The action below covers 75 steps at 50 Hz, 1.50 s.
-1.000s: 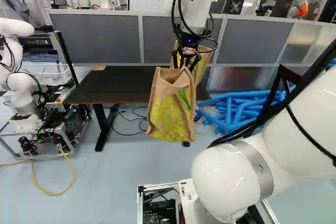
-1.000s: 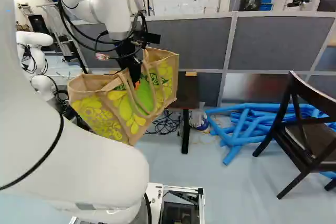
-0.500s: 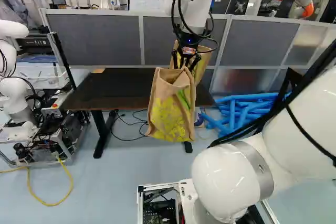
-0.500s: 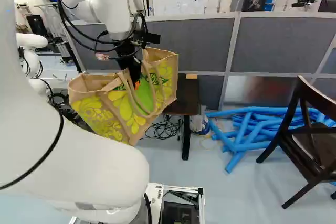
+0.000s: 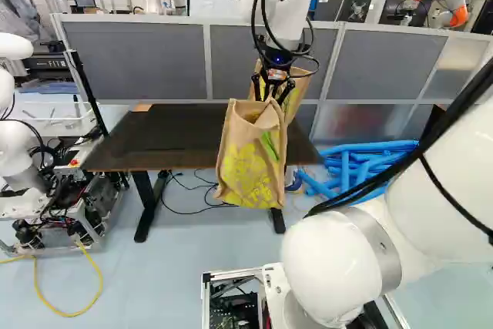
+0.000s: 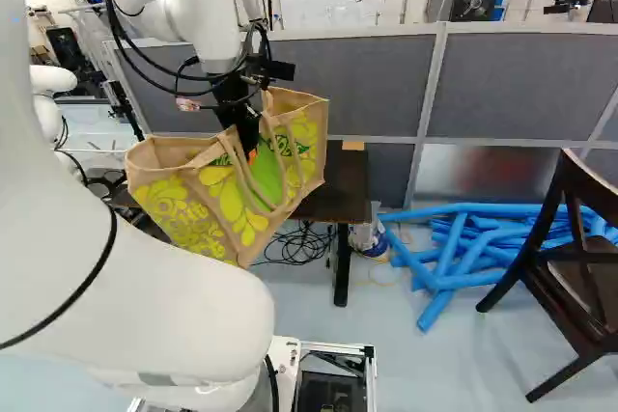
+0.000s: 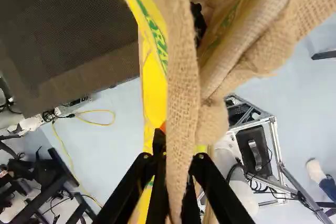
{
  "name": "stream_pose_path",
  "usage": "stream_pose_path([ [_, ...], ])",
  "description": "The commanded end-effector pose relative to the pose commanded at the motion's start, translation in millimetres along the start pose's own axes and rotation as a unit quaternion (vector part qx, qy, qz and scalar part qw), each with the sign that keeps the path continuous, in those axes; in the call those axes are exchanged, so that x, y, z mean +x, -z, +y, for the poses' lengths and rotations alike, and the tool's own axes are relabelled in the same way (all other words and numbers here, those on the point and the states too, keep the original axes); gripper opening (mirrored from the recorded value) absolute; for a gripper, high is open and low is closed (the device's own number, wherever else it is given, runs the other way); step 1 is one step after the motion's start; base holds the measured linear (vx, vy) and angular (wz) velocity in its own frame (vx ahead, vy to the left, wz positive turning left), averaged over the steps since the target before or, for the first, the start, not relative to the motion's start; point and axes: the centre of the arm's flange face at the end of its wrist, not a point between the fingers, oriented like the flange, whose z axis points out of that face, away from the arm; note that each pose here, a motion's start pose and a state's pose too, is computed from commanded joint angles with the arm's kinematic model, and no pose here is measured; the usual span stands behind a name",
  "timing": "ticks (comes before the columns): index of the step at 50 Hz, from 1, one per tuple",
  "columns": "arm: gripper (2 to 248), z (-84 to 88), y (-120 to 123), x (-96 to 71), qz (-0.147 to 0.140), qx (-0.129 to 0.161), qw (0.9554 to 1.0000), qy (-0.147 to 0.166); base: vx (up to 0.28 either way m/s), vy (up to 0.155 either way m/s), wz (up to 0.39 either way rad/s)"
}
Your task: Pick up the bag on the ground and place it on the table
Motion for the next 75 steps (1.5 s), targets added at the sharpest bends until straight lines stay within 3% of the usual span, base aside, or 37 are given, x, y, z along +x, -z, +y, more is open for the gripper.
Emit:
stream_pose_path([
  [43,21,-0.9,-0.2,2.1,0.000,0.000,1.0000,0.000,0.052,0.001,0.001],
  [75,21,-14.2,-3.5,41.4,-0.004,-0.004,0.9999,-0.009,0.000,0.000,0.000],
])
